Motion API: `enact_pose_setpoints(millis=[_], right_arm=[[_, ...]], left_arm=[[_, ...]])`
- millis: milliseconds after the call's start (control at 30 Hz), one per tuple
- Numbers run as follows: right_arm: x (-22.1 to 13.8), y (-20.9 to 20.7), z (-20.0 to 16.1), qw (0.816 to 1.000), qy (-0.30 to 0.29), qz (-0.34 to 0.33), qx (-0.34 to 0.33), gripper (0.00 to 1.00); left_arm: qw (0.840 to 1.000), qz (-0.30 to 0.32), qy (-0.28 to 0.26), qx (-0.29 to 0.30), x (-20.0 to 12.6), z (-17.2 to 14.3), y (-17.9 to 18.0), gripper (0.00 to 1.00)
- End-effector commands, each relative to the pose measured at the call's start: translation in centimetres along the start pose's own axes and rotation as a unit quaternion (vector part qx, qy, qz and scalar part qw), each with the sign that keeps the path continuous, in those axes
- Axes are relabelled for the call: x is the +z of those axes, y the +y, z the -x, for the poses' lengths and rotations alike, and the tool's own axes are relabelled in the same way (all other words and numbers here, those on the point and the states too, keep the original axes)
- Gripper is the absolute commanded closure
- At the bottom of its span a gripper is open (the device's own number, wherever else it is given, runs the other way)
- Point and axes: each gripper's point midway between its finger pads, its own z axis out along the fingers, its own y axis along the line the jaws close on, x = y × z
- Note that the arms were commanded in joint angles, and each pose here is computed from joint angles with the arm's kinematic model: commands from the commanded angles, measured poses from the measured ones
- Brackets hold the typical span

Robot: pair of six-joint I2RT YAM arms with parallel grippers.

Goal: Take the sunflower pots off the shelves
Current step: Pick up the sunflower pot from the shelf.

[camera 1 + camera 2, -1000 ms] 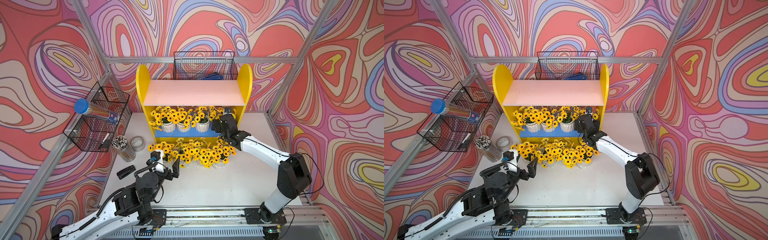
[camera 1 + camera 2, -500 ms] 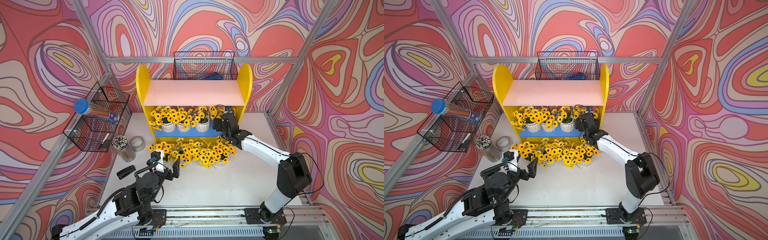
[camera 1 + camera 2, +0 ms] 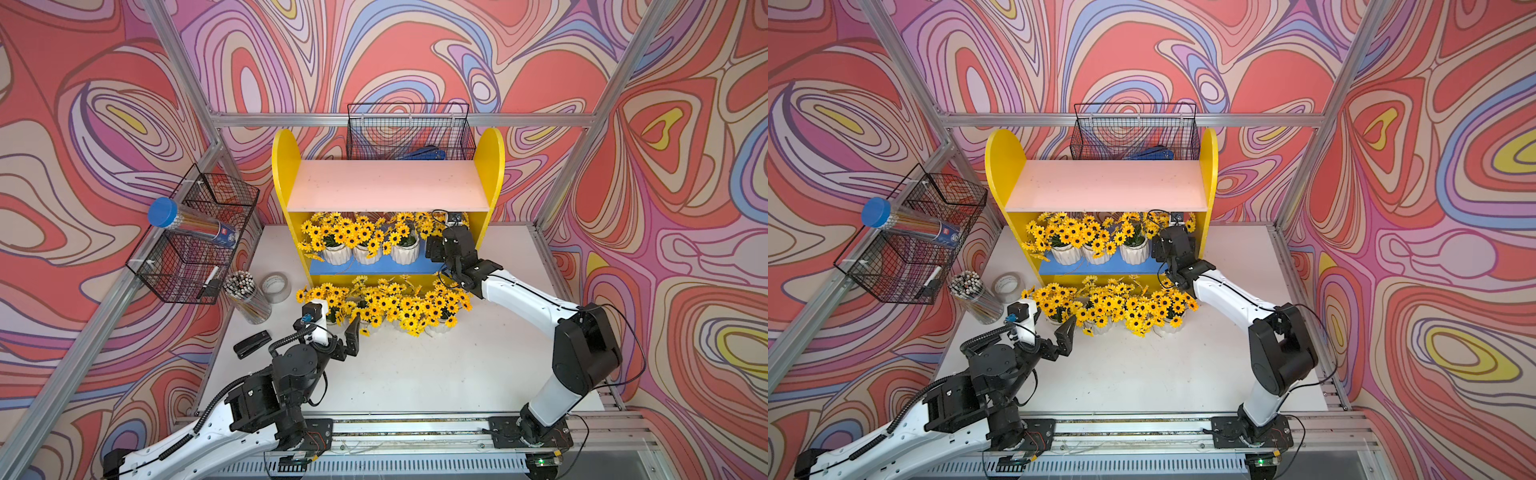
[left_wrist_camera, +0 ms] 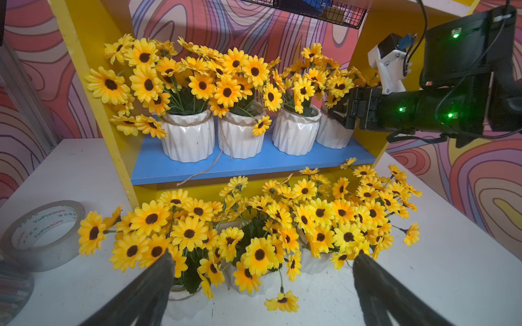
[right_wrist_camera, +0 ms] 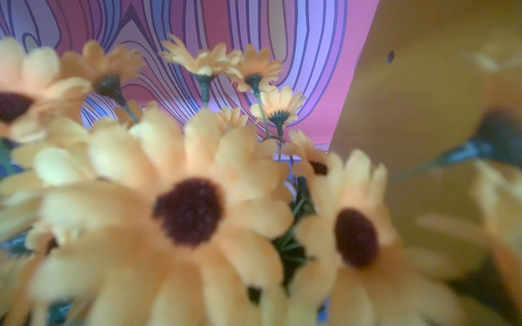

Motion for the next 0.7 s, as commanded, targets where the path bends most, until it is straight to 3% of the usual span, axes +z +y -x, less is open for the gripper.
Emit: enact_pose_setpoints(millis=[0,300,533,667], right_arm=[[-0.7,-0.2,0.2,1.000,-0.006,0.007,-0.007,0.50],[-2.1,0.2,0.8,0.999,-0.024,0.030,-0.002,0.70],[-3.0,0.9,1.0,0.997,-0.042,0.059,-0.009,0.98],[-3.5,0.7,1.1,0.996,-0.060,0.061,-0.013,1.00]], left_arm=[[1.000,0.003,-0.008,0.000,0.1,0.4,0.1,0.00],[1.000,0.000,-0.008,-0.002,0.1,0.4,-0.1,0.00],[1.000,-0.004,-0.007,-0.003,0.1,0.5,-0.2,0.00],[1.000,-0.006,-0.006,-0.004,0.1,0.5,-0.4,0.00]])
